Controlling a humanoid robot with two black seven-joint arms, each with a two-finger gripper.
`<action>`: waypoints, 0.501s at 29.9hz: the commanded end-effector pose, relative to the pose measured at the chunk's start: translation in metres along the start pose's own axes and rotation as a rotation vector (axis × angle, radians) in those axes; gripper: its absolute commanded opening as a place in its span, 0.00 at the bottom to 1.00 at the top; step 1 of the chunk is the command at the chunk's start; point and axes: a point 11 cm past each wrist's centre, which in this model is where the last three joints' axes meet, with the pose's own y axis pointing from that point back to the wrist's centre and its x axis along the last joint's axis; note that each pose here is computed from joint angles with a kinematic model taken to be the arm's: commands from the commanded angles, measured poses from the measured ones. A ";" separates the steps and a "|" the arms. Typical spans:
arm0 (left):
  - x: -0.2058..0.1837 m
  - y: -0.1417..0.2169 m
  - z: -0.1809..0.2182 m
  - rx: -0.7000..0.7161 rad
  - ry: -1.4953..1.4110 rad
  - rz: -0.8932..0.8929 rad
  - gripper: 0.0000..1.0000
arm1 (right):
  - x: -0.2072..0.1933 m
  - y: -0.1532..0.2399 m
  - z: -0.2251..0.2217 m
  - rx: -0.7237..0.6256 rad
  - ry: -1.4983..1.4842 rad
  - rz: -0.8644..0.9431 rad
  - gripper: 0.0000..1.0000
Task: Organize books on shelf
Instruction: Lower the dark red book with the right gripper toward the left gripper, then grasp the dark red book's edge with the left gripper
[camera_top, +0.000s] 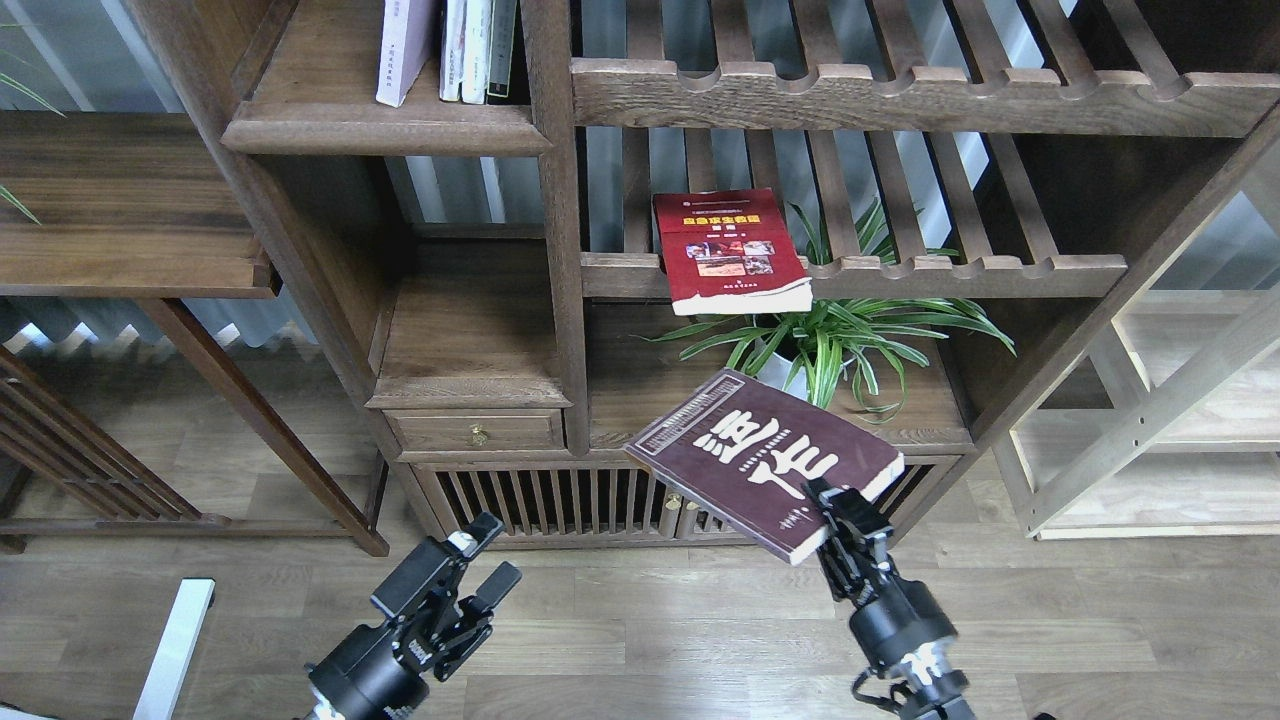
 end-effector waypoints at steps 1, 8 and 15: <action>0.004 0.003 0.001 -0.011 0.011 0.009 0.99 | -0.005 -0.009 0.019 -0.043 -0.020 -0.021 0.03; 0.011 0.003 0.005 -0.032 0.024 0.025 0.99 | -0.008 -0.016 0.054 -0.106 -0.061 -0.038 0.03; 0.021 -0.009 0.012 -0.036 0.030 0.044 0.99 | -0.019 -0.027 0.080 -0.172 -0.071 -0.075 0.03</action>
